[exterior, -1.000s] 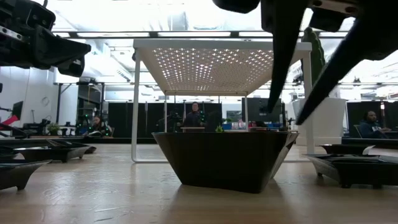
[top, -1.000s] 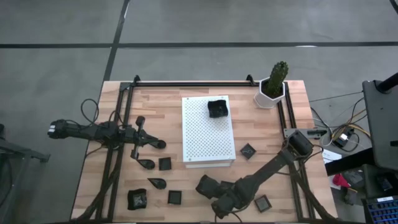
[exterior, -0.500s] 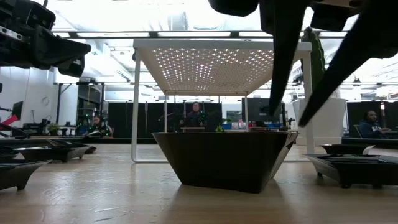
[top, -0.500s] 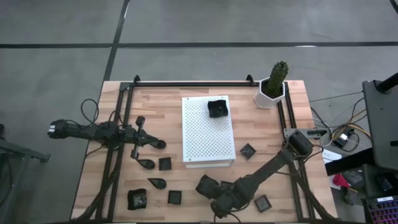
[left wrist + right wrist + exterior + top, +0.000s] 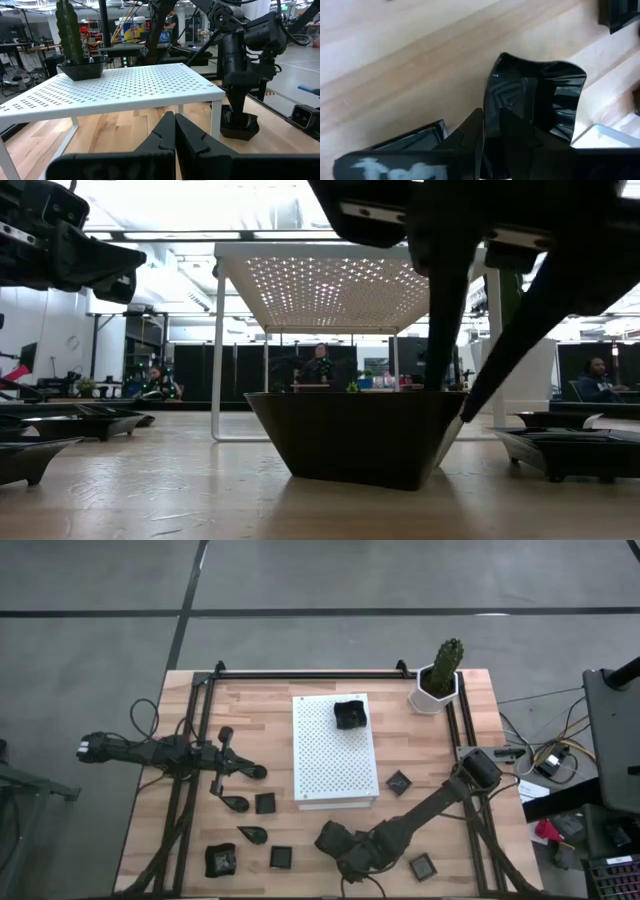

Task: Pick & Place Mini shaped plates
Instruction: Stack the black distorted square plate on top of the black distorted square plate on the shelf

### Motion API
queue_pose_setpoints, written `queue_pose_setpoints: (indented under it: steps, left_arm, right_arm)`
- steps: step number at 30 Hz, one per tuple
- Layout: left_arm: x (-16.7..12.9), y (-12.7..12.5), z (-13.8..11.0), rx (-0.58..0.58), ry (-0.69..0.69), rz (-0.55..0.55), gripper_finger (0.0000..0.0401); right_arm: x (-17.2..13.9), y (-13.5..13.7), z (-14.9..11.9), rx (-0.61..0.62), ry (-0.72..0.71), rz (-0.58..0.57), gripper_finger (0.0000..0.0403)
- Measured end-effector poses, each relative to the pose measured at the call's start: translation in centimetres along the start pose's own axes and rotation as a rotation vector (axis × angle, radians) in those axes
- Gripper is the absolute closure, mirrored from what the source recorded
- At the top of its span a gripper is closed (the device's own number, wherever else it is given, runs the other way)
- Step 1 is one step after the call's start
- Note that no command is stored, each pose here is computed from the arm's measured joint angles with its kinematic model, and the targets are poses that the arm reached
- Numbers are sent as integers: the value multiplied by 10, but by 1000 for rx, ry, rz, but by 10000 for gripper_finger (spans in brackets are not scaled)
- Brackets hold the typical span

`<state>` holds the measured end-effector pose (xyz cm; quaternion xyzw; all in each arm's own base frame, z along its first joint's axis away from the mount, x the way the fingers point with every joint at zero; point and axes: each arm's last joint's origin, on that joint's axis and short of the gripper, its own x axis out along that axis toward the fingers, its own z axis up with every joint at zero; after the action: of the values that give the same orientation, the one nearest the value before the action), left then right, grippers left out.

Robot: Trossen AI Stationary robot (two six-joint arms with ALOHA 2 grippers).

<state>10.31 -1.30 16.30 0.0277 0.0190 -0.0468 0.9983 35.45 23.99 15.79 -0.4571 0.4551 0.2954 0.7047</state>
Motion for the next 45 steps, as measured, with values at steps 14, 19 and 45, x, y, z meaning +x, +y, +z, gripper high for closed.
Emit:
queue_pose_setpoints:
  steps: [14,19,45]
  left_arm:
    - [0,0,0,0,0,0,401]
    - [0,0,0,0,0,0,401]
    - [0,0,-1,0,10,-1,401]
  right_arm:
    - [-1,-3,1,57,-3,-19,394]
    - [-12,-4,10,52,-18,-66,394]
    - [-123,-30,36,188,12,-257,394]
